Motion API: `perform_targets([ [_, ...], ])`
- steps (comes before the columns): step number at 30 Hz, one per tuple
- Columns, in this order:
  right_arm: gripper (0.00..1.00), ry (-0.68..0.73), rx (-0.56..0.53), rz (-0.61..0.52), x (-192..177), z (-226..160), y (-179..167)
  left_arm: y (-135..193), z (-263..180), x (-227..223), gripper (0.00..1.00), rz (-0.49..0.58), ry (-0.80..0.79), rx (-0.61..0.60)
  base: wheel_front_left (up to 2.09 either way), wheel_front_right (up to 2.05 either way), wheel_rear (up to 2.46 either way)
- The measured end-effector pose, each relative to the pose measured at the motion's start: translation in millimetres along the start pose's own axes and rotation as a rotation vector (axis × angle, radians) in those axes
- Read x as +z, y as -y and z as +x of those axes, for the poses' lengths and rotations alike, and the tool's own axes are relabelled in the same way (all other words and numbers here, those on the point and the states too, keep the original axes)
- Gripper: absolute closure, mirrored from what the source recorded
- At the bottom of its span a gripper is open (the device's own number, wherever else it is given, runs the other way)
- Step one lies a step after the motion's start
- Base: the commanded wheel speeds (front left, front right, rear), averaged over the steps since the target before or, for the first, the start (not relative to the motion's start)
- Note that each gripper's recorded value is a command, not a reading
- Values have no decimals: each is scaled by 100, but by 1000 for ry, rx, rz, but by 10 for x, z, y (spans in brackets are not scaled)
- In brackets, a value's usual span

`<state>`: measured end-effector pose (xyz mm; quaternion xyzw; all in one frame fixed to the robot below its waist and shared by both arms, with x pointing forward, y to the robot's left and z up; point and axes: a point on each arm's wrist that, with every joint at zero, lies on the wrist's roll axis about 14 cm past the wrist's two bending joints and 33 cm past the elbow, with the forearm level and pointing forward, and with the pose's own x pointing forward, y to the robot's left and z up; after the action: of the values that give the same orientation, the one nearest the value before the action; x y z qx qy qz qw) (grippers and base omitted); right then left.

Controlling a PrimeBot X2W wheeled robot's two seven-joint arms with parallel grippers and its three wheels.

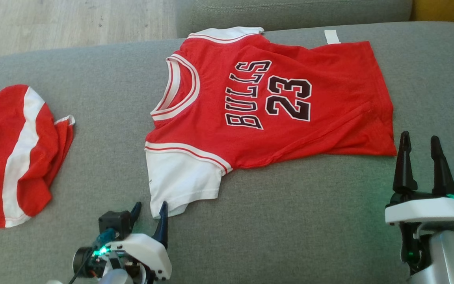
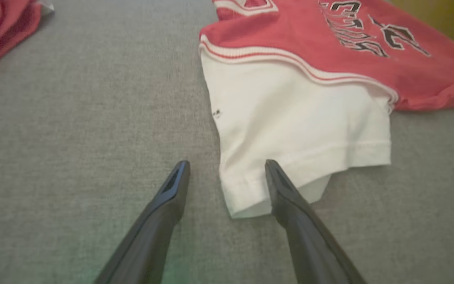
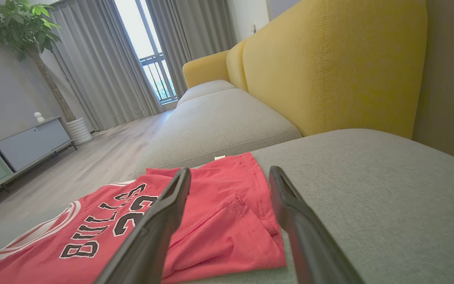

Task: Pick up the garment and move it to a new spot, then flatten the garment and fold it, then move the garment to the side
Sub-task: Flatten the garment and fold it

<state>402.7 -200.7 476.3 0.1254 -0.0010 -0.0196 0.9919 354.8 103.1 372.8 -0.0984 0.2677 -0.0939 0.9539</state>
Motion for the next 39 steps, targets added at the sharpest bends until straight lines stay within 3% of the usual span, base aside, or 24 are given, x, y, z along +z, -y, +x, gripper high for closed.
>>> perform_targets([
  [5, 0, 3, -9, -1, 12, -17, 34, 13, 17, -104, 0, 16, -60, -1, 0, 0, 0],
  [6, 0, 3, -10, -1, 11, -18, 37, 36, 20, -118, 24, 15, -71, -12, 0, 0, 0],
  [7, 0, 2, -11, -1, 10, -18, 40, 48, 24, -120, 72, 10, -77, -19, 0, 0, 0],
  [8, 0, 1, -12, -1, 5, -17, 42, 59, 28, -114, 100, 7, -76, -27, 0, 0, 0],
  [13, 0, -24, -18, -15, -77, 64, 62, 127, 45, -37, 100, -15, -31, -56, 0, 0, 0],
  [21, 0, -107, 26, -101, -227, 542, -107, 100, 93, 343, 100, -33, 144, -56, 0, 0, 0],
  [29, 0, -342, -41, -141, -680, 795, 56, 44, 120, 311, 100, -44, 149, -44, 0, 0, 0],
  [39, 0, -426, -74, -105, -883, 857, 98, 51, 174, 359, 100, -40, 164, -52, 0, 0, 0],
])
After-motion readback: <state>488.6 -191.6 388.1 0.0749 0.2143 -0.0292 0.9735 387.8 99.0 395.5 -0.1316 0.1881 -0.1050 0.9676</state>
